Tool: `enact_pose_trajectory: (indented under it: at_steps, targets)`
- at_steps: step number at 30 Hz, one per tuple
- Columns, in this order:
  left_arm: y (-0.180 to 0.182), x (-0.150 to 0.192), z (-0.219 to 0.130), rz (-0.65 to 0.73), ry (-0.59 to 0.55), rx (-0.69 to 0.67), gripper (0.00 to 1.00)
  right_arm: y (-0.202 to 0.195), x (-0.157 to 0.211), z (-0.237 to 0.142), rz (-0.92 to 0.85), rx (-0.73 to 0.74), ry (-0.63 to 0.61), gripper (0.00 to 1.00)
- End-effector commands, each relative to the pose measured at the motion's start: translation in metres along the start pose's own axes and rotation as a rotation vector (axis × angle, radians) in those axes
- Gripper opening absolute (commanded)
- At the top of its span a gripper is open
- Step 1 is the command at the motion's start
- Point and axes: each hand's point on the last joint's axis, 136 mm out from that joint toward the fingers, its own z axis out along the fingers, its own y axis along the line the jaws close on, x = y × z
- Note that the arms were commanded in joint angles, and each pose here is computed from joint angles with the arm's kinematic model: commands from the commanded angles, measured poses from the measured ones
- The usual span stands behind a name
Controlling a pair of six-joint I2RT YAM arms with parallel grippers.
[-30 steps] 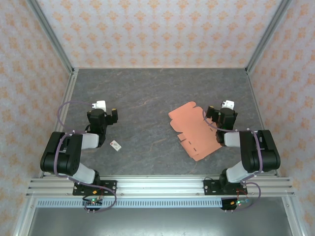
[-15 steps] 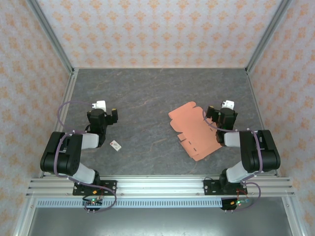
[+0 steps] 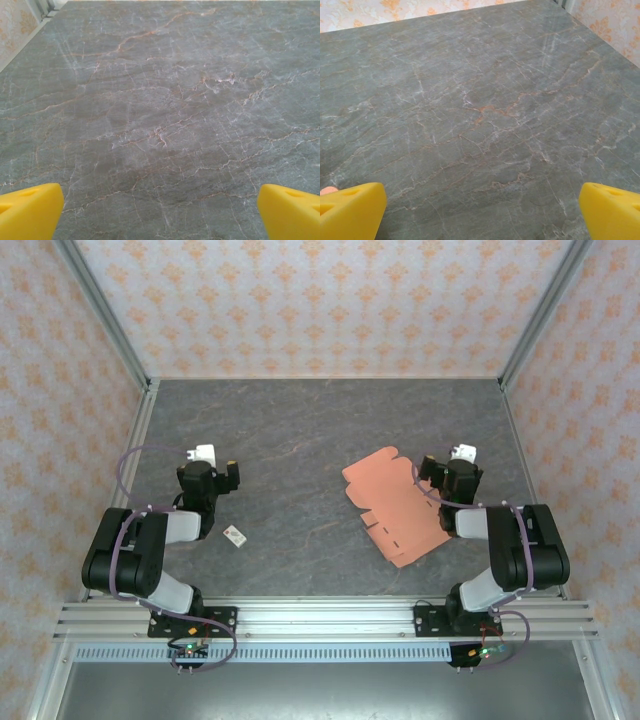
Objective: Fold the paper box
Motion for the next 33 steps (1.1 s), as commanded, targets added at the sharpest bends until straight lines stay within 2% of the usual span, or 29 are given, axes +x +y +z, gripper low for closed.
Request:
enact_pose_trajectory:
  at_steps: [1,4,6,8,11,14,17,19,22,26,33]
  targets:
    - [0.006,-0.038,-0.008,0.002,-0.005,-0.049,1.00,-0.019,-0.030,-0.014,0.067,0.114,-0.039,0.99]
    - [0.028,-0.058,-0.028,-0.057,0.042,-0.164,1.00,-0.045,-0.054,-0.042,0.166,0.253,-0.058,0.99]
    - [0.031,-0.067,-0.043,-0.131,0.031,-0.164,1.00,-0.057,-0.067,-0.064,0.263,0.309,-0.073,0.99]
    - [0.016,-0.076,-0.056,-0.202,0.013,-0.058,1.00,-0.060,-0.070,-0.082,0.370,0.320,-0.029,0.99]
    - [-0.024,-0.091,-0.078,-0.296,-0.031,0.170,0.98,-0.033,-0.056,-0.089,0.445,0.192,0.108,0.95]
    - [-0.074,-0.094,-0.096,-0.232,-0.006,0.303,0.96,0.005,-0.025,-0.090,0.406,0.077,0.281,0.92]
    - [-0.126,-0.082,-0.099,-0.113,0.097,0.389,0.90,0.047,0.011,-0.087,0.286,-0.021,0.494,0.89]
    - [-0.156,-0.072,-0.099,-0.044,0.140,0.428,0.85,0.061,0.032,-0.083,0.249,-0.042,0.611,0.84]
    - [-0.191,-0.061,-0.100,0.031,0.169,0.454,0.83,0.070,0.046,-0.071,0.248,-0.059,0.660,0.83]
    - [-0.196,-0.053,-0.092,0.027,0.202,0.398,0.83,0.089,0.054,-0.053,0.235,-0.107,0.714,0.82]
    - [-0.179,-0.040,-0.086,0.037,0.230,0.307,0.83,0.108,0.066,-0.031,0.227,-0.147,0.767,0.79]
